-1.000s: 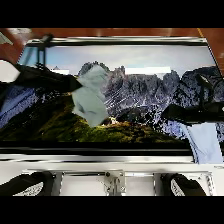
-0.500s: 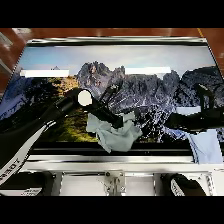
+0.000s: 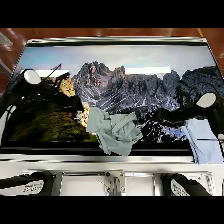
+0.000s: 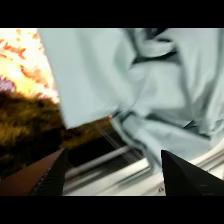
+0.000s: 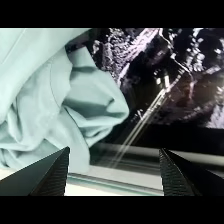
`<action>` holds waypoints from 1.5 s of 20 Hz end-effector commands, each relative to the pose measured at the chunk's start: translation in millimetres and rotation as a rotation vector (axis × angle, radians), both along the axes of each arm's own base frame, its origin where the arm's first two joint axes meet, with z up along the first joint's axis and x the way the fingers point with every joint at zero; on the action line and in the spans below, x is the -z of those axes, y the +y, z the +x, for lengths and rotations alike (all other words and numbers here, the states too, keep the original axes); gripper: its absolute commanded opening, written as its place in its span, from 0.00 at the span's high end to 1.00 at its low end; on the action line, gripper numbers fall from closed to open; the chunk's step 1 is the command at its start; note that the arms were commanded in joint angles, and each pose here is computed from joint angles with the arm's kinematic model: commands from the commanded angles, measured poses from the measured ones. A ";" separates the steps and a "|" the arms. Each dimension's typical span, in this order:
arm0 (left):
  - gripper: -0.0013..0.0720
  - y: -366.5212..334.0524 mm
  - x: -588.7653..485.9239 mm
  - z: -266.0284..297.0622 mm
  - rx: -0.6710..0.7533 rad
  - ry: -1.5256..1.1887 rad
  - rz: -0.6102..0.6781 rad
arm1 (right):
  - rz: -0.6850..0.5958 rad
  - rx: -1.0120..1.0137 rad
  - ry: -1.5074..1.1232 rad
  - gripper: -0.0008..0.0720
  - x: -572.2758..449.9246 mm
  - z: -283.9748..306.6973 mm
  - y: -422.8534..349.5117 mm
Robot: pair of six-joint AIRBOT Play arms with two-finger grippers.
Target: Fold the shirts.
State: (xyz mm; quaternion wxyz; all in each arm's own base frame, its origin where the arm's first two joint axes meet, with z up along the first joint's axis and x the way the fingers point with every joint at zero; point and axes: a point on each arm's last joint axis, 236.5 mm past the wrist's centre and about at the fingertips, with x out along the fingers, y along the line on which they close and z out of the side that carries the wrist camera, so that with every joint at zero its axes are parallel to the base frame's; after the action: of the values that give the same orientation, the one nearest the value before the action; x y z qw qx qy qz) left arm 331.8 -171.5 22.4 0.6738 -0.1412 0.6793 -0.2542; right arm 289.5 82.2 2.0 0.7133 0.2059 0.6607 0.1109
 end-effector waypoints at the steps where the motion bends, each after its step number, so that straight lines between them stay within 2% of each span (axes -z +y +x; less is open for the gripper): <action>1: 0.01 33.6 32.4 -44.7 -0.128 0.173 -0.059 | 0.066 -0.006 0.045 0.06 30.5 14.1 12.2; 3: 0.01 2.0 54.4 -62.5 -0.164 0.224 -0.168 | 0.064 0.009 0.064 0.06 43.4 18.9 11.1; 5: 0.01 -28.0 74.4 -63.1 -0.241 0.211 -0.226 | 0.067 0.012 0.091 0.07 52.3 18.4 11.3; 11: 0.02 -105.0 89.8 -62.0 -0.246 0.186 -0.332 | 0.070 0.020 0.168 0.07 74.4 -5.6 12.8; 12: 0.04 -112.7 92.3 -61.9 -0.252 0.197 -0.344 | 0.074 0.025 0.191 0.06 81.1 -13.8 13.9; 13: 0.10 -119.4 95.7 -63.4 -0.248 0.211 -0.350 | 0.079 0.030 0.211 0.06 87.1 -21.5 15.3; 15: 0.10 -126.6 101.5 -66.1 -0.231 0.227 -0.344 | 0.100 0.031 0.227 0.06 93.6 -30.0 19.9; 16: 0.18 -127.0 102.7 -65.2 -0.233 0.230 -0.344 | 0.110 0.040 0.229 0.06 95.4 -31.4 22.0; 18: 0.82 -125.2 100.7 -62.0 -0.239 0.226 -0.350 | 0.146 0.085 0.219 0.06 98.2 -27.9 29.2; 20: 0.93 -124.0 94.3 -62.3 -0.193 0.195 -0.368 | 0.201 0.152 0.194 0.06 99.0 -18.5 38.7; 24: 0.93 -117.5 81.1 -56.1 -0.158 0.141 -0.395 | 0.226 0.161 0.210 0.06 105.0 -22.0 49.7; 28: 0.93 -109.2 67.6 -47.1 -0.155 0.088 -0.416 | 0.193 0.126 0.267 0.07 130.0 -32.7 73.9; 29: 0.93 -107.8 64.1 -45.3 -0.157 0.078 -0.420 | 0.184 0.137 0.272 0.11 135.9 -31.9 76.2; 30: 0.93 -106.6 59.9 -43.6 -0.143 0.052 -0.427 | 0.183 0.158 0.269 0.26 139.4 -28.5 77.6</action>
State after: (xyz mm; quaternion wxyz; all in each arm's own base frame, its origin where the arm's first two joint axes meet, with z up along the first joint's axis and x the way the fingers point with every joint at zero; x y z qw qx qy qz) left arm 283.1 -282.3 -47.4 0.6146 -0.3416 0.6323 -0.3254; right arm 256.2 154.6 -120.7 0.5969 0.3341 0.7216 0.1066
